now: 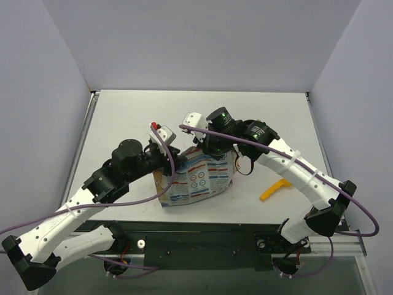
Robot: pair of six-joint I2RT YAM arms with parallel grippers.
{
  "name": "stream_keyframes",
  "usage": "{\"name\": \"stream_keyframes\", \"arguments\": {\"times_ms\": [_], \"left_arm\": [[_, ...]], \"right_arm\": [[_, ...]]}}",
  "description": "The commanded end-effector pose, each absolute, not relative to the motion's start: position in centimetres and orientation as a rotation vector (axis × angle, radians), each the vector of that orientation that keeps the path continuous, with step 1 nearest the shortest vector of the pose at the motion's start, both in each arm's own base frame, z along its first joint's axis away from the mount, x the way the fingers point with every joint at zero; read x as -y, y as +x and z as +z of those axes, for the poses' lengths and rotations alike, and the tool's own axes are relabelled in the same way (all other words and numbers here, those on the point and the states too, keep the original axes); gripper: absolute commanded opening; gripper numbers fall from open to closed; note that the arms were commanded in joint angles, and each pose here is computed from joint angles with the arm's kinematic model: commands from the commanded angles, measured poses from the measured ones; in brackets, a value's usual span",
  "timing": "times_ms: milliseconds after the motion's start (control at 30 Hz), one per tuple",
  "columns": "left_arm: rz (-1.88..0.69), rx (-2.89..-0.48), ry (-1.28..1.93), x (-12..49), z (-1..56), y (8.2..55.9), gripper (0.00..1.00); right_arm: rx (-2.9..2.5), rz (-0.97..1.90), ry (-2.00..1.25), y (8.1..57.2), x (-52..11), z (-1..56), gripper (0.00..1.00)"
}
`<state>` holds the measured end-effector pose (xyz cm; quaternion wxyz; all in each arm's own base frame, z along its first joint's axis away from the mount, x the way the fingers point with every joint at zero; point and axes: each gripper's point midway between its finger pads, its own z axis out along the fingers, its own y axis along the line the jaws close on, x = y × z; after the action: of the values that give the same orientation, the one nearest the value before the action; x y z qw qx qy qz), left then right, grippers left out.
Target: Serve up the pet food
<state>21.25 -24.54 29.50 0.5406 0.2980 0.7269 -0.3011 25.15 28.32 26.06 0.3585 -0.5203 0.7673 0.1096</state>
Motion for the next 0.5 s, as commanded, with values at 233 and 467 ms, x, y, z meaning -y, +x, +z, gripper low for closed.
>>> {"name": "stream_keyframes", "arguments": {"times_ms": [233, 467], "left_arm": [[-0.745, -1.696, 0.683, 28.4, 29.5, 23.9, 0.59], [-0.592, -1.765, 0.602, 26.2, 28.2, 25.3, 0.0]], "right_arm": [[-1.874, 0.289, -1.156, 26.7, -28.8, 31.3, 0.0], [-1.929, -0.03, -0.818, 30.2, -23.7, 31.2, 0.0]]}}
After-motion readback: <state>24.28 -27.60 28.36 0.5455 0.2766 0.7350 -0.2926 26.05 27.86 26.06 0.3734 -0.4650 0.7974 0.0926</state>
